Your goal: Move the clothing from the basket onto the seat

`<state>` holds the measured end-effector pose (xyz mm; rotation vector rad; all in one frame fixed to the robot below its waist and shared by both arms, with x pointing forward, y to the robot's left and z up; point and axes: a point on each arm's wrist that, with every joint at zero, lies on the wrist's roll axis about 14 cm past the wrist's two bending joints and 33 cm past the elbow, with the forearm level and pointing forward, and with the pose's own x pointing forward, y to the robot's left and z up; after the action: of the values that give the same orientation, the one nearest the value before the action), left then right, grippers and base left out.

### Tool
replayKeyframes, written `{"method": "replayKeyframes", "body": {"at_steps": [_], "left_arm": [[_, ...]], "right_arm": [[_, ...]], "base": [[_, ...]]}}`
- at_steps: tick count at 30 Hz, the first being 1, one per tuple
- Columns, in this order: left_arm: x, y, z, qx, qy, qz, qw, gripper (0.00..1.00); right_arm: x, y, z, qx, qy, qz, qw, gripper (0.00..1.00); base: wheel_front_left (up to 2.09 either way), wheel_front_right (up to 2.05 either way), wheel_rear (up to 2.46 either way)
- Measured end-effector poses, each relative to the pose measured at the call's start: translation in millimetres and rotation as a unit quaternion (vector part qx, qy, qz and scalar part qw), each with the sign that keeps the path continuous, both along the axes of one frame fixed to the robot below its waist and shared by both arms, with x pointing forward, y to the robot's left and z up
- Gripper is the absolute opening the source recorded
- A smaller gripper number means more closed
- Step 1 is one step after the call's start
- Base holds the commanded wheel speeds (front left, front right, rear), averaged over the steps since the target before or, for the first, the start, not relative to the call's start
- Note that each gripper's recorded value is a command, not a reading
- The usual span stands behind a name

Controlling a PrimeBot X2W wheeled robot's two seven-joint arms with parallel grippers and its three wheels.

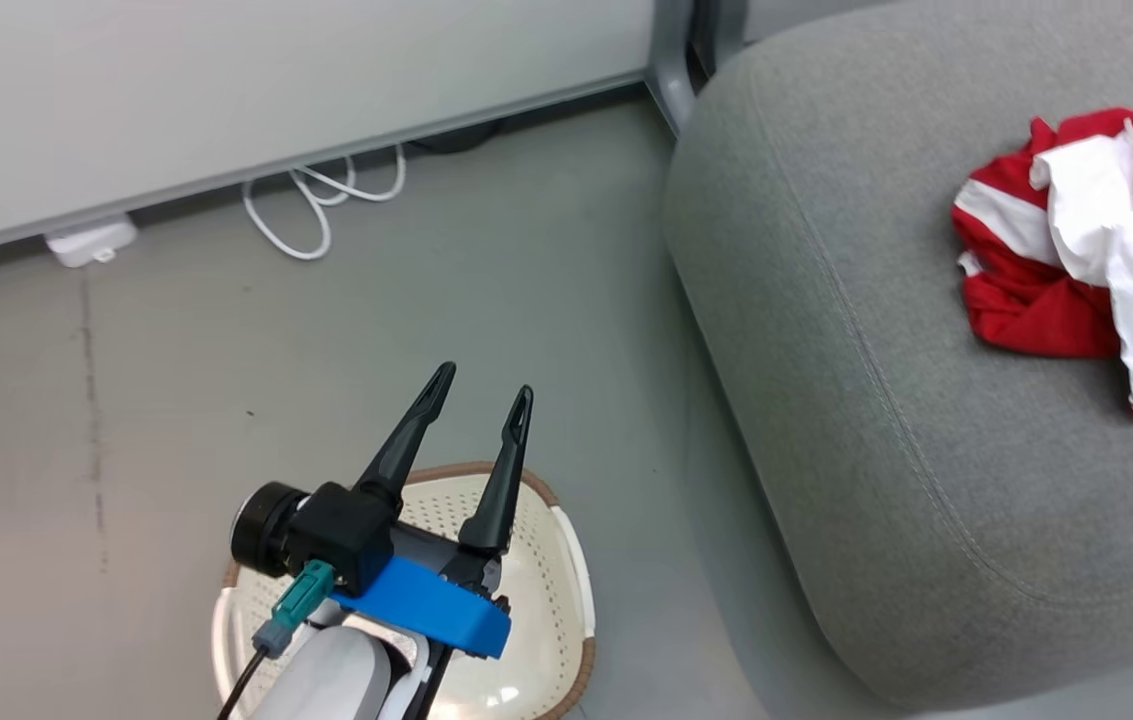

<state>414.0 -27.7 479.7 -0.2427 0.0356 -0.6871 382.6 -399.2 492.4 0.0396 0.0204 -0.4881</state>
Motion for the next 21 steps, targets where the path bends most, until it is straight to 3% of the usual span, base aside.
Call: {"method": "replayKeyframes", "body": {"at_steps": [21], "left_arm": [[-21.5,117.8,6.3,0.010,0.007,0.193,0.981,1.00]], "right_arm": [[3.0,125.0,13.2,0.016,-0.019,0.148,0.989,1.00]], "base": [[0.00,0.00,0.00]]}}
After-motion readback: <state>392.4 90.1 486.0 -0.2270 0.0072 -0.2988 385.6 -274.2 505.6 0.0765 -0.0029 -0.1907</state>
